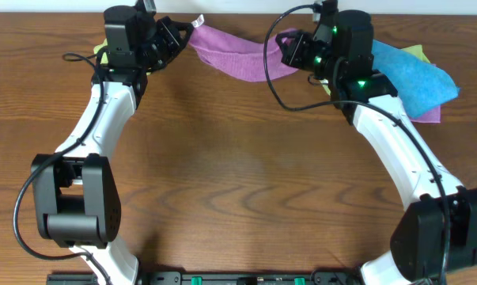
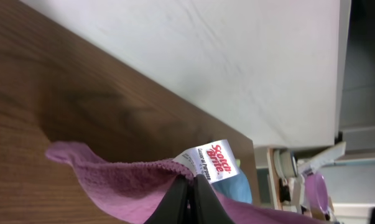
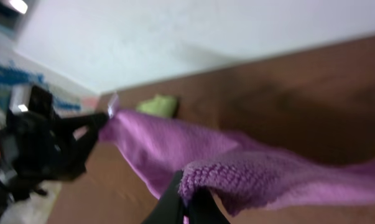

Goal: Fold the cloth

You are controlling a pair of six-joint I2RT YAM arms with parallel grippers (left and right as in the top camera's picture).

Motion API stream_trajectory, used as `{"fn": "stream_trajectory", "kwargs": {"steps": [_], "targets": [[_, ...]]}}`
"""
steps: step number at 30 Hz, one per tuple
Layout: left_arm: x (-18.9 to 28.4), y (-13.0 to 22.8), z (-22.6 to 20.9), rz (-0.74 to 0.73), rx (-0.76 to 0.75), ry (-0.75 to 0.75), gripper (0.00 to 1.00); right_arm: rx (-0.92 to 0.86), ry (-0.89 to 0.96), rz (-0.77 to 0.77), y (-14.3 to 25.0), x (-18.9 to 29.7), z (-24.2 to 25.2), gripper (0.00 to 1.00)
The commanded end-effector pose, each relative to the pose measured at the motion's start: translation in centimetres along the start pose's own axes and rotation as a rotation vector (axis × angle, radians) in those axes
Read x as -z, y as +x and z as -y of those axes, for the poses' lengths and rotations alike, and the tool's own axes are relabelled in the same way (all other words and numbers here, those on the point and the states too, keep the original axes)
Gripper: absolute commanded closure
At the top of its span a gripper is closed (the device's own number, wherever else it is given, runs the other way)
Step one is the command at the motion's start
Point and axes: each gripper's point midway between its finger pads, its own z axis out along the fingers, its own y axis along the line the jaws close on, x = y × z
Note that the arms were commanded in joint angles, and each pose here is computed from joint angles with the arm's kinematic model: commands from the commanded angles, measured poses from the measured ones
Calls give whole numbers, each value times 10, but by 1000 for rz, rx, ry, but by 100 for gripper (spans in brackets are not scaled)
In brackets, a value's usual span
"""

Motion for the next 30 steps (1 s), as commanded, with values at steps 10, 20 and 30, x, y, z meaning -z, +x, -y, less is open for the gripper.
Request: {"fn": "stream_trajectory", "kwargs": {"steps": [10, 20, 30], "targets": [[26, 37, -46, -223, 63, -126, 94, 10, 57, -254, 66, 7, 2, 99], [34, -4, -21, -114, 67, -22, 94, 90, 24, -64, 15, 15, -14, 98], [33, -26, 21, -59, 36, 90, 94, 151, -104, 25, -12, 19, -50, 98]]}}
